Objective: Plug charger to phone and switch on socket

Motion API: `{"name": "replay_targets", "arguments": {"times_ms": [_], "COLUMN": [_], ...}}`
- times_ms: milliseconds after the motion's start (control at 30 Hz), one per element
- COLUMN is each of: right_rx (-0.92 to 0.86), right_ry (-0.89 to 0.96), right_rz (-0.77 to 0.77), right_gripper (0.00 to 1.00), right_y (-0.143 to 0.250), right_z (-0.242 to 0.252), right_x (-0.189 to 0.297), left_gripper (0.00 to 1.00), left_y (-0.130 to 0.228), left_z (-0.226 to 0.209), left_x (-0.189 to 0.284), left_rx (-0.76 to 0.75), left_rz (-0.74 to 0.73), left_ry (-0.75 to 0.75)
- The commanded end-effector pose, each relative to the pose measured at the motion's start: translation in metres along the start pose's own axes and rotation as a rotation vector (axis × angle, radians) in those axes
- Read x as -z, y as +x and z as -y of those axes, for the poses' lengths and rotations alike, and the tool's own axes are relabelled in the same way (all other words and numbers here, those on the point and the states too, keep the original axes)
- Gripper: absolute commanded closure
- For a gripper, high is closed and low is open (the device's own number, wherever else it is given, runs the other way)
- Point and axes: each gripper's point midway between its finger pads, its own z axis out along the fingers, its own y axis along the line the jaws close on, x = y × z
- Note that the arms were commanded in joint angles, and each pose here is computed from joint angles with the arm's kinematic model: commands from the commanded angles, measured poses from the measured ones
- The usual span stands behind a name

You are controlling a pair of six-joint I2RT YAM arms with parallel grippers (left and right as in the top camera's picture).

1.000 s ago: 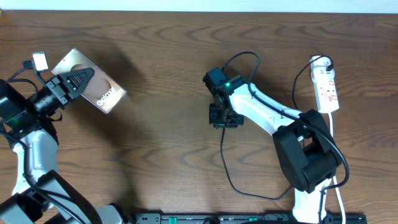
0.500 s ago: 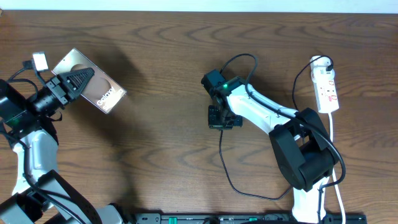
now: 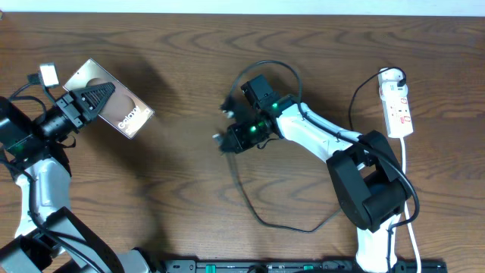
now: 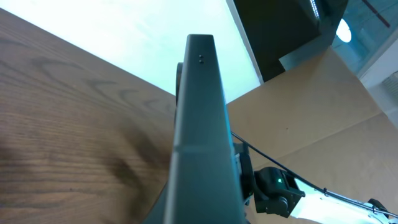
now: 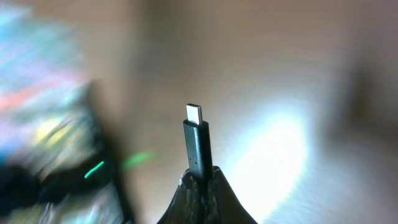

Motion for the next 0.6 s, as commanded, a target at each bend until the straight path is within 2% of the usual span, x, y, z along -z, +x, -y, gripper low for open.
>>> {"name": "replay_targets", "arguments": {"times_ms": [0,100,367,500,567], "right_rx": [0.388,0.438,0.418,0.218,0.194], "right_ry": [-0.545,-0.584,-0.584,-0.332,-0.243], "right_rz": [0.066,0.083,0.055,0.011,0.011], "right_gripper": [0.99,0.99,0.99,0.99,0.99], "right_y": [0.006,0.007,0.009,-0.004,-0.007], "right_z": [-0.090,-0.097,-0.103,-0.072,-0.062], "right_x": [0.022,0.024,0.016,-0.009,-0.017], "left_gripper": [0.92,0.93,0.92,0.92,0.93], "left_y": [0.001,0.002,0.013,0.020,0.023], "left_z": [0.007,0.007,0.011,0.015,0.017], "left_x": [0.001,0.001,-0.014,-0.025,-0.029], "left_rx": [-0.009,0.010,0.052,0.066,0.065], "left_rz": [-0.015,-0.016,-0.061,-0.094,-0.107], "left_ry": [0.019,0.019,0.044,0.063,0.070]}}
